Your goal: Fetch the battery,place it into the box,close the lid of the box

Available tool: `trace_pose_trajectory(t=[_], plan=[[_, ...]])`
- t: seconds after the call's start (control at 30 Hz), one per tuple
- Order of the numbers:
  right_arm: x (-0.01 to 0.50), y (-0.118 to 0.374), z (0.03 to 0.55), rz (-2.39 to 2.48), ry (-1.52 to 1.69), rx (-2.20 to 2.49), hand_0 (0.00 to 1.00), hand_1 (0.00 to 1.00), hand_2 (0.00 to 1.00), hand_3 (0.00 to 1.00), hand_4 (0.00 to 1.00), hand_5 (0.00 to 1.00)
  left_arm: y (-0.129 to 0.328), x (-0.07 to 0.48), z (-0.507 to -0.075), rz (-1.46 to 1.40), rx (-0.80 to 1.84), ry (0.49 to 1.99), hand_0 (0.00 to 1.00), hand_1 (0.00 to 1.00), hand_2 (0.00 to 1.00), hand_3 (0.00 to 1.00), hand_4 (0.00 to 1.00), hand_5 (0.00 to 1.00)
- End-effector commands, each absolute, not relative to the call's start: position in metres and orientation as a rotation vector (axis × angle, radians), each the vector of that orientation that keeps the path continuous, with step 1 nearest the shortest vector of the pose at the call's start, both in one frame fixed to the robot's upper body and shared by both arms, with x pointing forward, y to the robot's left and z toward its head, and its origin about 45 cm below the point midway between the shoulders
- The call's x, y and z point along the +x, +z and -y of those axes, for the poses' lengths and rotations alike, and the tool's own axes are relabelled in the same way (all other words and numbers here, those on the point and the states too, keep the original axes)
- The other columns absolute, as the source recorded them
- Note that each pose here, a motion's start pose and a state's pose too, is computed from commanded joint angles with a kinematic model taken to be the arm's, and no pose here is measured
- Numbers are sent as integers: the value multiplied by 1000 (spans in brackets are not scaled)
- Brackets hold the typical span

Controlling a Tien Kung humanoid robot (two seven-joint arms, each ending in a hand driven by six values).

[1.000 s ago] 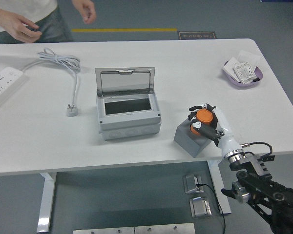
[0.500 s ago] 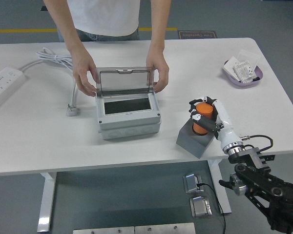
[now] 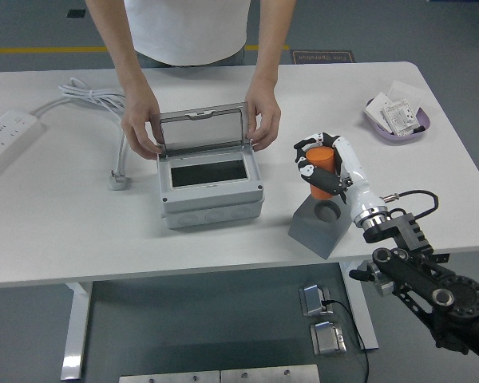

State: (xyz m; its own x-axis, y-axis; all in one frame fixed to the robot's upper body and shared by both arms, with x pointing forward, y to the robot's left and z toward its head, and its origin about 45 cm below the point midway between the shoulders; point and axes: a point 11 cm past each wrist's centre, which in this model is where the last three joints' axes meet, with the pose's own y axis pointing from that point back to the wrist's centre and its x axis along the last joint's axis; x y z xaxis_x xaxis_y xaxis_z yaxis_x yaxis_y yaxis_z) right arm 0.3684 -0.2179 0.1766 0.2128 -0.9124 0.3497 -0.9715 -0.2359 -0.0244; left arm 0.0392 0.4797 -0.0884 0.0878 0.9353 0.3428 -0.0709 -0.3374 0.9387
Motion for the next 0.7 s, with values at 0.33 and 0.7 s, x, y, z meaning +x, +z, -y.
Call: trace_pose_trajectory(t=[0.33,0.7], plan=[[386,194,136,1312,726,2265,142,221,237,275,2,2,-88,33,-482,-922,1478,1402,699,731,710,683,637,410],[418,217,95,1028,1057,2025,115,230,271,275,2,2,-86,32,-486,-915,1493,1395,699,731,710,684,637,417]])
